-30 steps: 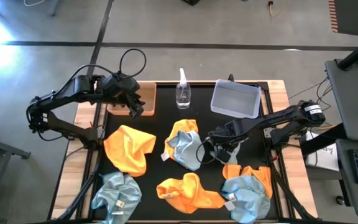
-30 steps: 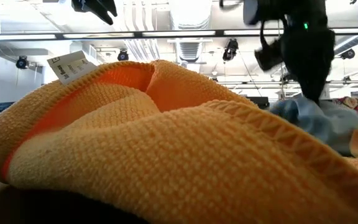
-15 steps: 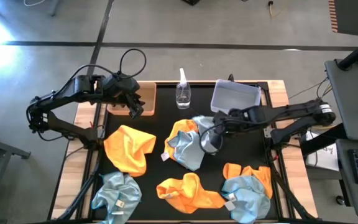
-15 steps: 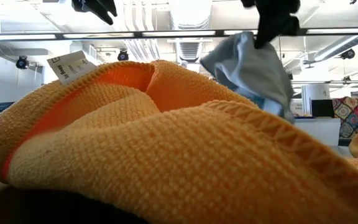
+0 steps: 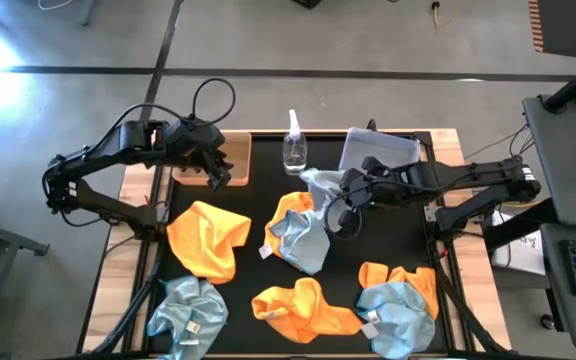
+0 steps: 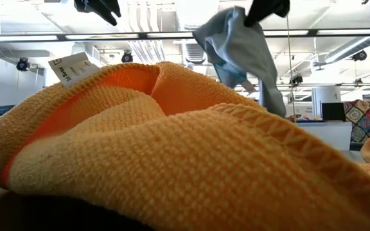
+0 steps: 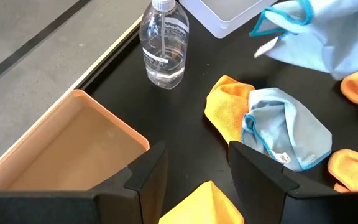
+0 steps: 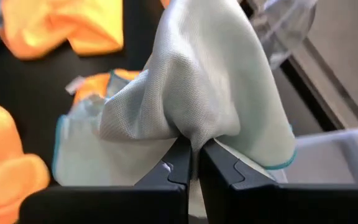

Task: Sort microfiber towel by color & place in baskets
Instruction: Put the blue towel into the transparent bin

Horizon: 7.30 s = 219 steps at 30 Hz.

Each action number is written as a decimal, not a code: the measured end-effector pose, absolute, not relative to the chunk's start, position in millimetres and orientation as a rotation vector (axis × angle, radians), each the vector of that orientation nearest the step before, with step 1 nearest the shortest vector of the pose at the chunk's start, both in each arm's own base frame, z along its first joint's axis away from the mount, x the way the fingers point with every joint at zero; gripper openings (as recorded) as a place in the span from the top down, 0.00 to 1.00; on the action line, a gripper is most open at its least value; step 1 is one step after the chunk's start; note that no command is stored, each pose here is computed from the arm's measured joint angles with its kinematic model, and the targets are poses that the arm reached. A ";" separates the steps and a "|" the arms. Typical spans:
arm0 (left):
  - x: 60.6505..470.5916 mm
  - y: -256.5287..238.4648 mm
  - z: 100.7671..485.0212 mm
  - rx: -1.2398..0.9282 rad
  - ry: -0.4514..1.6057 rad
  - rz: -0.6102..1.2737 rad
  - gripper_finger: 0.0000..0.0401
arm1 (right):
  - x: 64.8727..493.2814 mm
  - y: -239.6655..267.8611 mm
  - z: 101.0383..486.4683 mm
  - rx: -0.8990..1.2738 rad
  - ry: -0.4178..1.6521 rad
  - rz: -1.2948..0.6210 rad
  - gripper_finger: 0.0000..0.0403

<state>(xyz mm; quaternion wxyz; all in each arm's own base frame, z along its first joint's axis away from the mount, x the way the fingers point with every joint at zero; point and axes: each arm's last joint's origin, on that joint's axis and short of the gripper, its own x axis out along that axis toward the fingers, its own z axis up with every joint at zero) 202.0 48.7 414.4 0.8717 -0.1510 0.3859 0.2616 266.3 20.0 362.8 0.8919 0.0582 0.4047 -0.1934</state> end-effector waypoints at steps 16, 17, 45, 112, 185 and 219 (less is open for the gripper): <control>201.2 48.6 414.8 -0.267 0.818 0.525 0.61 | 268.9 17.8 411.4 0.065 0.614 -0.407 0.97; 201.2 48.6 414.8 -0.267 0.818 0.525 0.61 | 268.6 17.1 412.4 0.051 0.606 -0.431 0.97; 175.9 43.6 428.8 -0.292 0.730 0.539 0.61 | 218.0 -91.4 400.4 -0.033 0.834 -1.236 0.97; 166.0 43.7 433.8 -0.237 0.696 0.596 0.61 | 263.2 -44.7 478.5 0.350 0.069 0.212 0.72; 169.2 44.3 437.3 -0.301 0.628 0.613 0.61 | 188.5 -13.2 415.8 0.935 1.047 0.047 0.75; 129.2 36.0 454.3 -0.226 0.522 0.576 0.61 | 191.8 93.7 275.6 1.063 1.568 -0.115 0.75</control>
